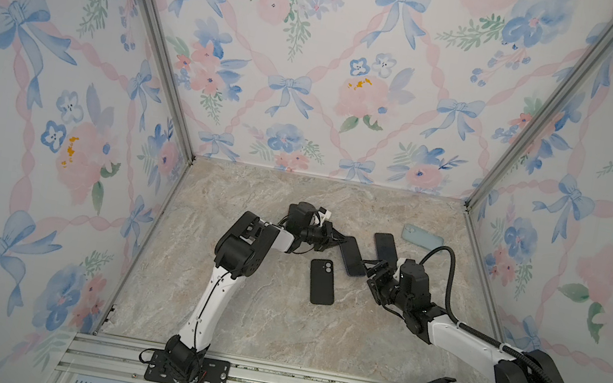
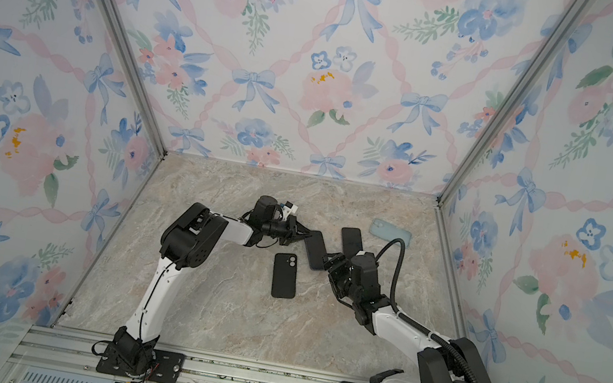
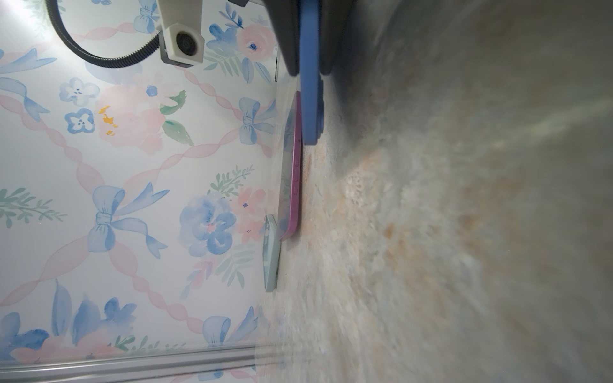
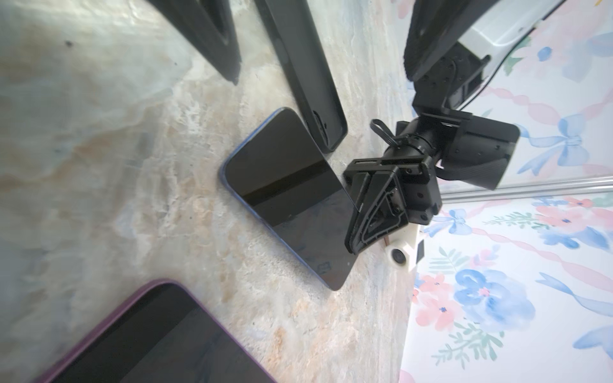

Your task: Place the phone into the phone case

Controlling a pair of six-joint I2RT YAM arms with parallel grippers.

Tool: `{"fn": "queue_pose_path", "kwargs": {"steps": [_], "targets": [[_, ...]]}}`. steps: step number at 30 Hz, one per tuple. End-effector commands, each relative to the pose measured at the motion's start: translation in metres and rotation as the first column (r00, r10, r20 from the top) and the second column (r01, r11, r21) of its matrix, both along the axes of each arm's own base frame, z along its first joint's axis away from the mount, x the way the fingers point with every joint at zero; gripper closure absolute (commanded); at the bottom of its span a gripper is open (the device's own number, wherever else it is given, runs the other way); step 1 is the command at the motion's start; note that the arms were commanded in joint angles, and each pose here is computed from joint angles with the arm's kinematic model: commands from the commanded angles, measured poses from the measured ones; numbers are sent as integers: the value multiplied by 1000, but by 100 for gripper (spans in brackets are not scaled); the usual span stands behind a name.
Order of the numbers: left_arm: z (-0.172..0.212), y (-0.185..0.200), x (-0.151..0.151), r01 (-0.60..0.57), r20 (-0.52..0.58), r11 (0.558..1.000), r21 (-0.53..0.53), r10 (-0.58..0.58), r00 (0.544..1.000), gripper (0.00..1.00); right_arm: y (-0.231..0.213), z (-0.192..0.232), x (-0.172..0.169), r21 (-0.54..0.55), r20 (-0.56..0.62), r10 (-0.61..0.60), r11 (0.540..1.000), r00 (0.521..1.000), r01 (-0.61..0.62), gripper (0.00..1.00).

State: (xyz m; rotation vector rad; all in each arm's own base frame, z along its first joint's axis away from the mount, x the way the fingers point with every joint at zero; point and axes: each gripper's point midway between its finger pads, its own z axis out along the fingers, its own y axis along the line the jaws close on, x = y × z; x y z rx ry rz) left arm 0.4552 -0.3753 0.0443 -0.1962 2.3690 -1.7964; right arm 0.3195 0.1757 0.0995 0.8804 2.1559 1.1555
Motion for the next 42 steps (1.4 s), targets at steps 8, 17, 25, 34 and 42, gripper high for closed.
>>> {"fn": "queue_pose_path", "kwargs": {"steps": [8, 17, 25, 34, 42], "targets": [[49, 1, -2, -47, 16, 988, -148, 50, 999, 95, -15, 27, 8, 246, 144, -105, 967, 984, 67, 29], [70, 7, 1, -100, -4, 966, -237, 102, 995, 96, -16, 18, 11, 298, 159, -121, 952, 980, 69, 36], [84, 8, -1, -112, -8, 953, -281, 114, 993, 97, -8, -3, 20, 383, 135, -129, 921, 982, 68, 43], [85, 6, -8, -104, -7, 954, -283, 107, 994, 96, -4, -6, 27, 362, 145, -121, 930, 982, 61, 53], [84, 5, -13, -96, -2, 955, -279, 100, 995, 96, 2, 3, 35, 370, 174, -116, 928, 978, 45, 71]]}}
